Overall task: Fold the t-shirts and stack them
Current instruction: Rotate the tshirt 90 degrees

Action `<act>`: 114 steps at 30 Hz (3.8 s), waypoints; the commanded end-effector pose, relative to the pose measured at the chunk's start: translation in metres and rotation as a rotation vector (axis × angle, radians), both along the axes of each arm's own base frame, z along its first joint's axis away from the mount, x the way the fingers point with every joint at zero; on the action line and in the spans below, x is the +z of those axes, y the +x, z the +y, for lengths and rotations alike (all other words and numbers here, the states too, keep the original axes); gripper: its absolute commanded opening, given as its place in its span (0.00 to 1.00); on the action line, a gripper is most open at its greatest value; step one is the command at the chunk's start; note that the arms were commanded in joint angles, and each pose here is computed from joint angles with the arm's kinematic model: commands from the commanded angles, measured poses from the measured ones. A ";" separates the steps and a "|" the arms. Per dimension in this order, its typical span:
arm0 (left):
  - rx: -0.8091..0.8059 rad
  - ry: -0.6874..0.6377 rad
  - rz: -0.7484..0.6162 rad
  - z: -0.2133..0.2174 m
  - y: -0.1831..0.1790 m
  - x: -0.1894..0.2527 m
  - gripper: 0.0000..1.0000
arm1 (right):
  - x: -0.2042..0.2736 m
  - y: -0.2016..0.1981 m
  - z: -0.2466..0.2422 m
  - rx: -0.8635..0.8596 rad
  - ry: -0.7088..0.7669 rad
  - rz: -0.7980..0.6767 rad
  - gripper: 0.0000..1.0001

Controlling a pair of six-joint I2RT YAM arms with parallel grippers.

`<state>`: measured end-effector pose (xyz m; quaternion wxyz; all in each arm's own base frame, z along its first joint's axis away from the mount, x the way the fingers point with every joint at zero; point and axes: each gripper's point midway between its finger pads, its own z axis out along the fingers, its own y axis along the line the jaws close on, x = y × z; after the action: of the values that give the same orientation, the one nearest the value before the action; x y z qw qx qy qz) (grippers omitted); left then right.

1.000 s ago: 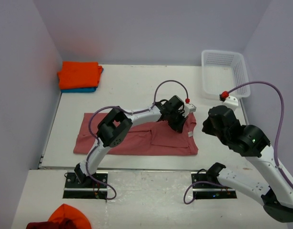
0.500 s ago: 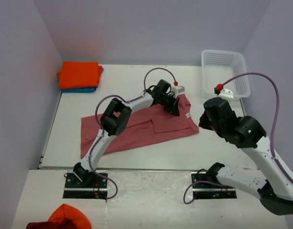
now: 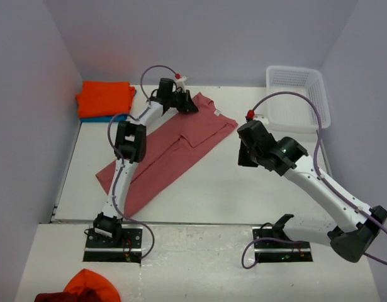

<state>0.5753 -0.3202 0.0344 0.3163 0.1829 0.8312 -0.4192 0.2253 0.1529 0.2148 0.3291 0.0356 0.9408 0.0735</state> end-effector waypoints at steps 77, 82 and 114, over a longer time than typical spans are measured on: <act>0.523 0.391 0.031 0.175 -0.154 0.144 0.00 | -0.257 -0.010 0.163 0.133 0.227 0.575 0.00; 0.440 0.348 0.027 0.143 -0.129 0.137 0.00 | -0.263 -0.019 0.126 0.053 0.189 0.565 0.00; 0.401 0.296 0.074 0.068 -0.146 0.093 0.00 | -0.220 0.022 -0.007 -0.354 0.115 0.401 0.00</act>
<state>0.4319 -0.2493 0.0938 0.2895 0.0612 0.9305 -0.2159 0.2596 0.1842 0.0106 0.1480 0.2401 0.9459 0.1606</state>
